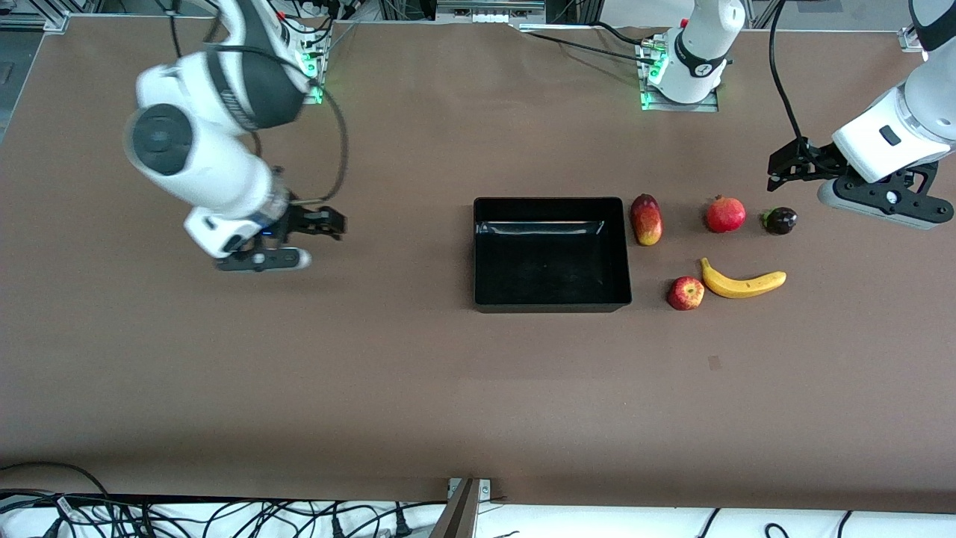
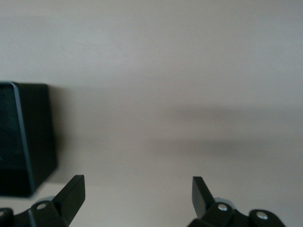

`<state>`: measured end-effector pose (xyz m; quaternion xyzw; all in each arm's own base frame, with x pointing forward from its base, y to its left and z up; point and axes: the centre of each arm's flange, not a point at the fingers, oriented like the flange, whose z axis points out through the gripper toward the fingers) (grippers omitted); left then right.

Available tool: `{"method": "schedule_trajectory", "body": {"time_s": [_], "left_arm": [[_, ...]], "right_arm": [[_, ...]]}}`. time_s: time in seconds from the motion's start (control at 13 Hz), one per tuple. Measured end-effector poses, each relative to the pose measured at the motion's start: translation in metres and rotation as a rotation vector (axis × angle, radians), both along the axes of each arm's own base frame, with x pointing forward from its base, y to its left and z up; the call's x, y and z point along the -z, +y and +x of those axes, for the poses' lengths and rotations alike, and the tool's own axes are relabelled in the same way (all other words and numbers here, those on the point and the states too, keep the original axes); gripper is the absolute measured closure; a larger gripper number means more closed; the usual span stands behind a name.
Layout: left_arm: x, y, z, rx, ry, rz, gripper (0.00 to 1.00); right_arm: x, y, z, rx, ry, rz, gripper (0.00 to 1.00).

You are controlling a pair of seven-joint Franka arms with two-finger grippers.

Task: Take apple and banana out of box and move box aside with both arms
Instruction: 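Reach the right gripper to the tray rim and grip it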

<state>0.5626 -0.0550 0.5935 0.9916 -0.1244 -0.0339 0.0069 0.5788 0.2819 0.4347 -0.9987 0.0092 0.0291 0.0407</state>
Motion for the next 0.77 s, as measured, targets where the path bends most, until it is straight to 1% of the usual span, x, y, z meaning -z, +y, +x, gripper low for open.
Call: {"method": "schedule_trajectory", "body": {"time_s": [0.15, 0.31, 0.46, 0.54, 0.62, 0.77], "left_arm": [[0.000, 0.002, 0.000, -0.011, 0.000, 0.001, 0.00], [0.000, 0.005, 0.000, -0.018, 0.001, 0.001, 0.00], [0.000, 0.005, 0.000, -0.019, 0.001, 0.001, 0.00], [0.000, 0.005, 0.000, -0.019, 0.001, 0.001, 0.00], [0.000, 0.005, 0.000, -0.019, 0.001, 0.001, 0.00], [0.000, 0.005, 0.000, -0.018, 0.002, 0.001, 0.00]], "right_arm": [[0.019, 0.045, -0.010, 0.046, 0.008, 0.030, 0.00], [0.034, 0.078, -0.014, 0.060, 0.011, 0.055, 0.00], [0.047, 0.096, -0.012, 0.057, -0.007, 0.072, 0.00], [0.055, 0.106, -0.012, 0.058, -0.017, 0.092, 0.00], [0.066, 0.120, -0.016, 0.068, -0.028, 0.109, 0.00], [0.097, 0.160, -0.032, 0.112, -0.052, 0.125, 0.00]]}}
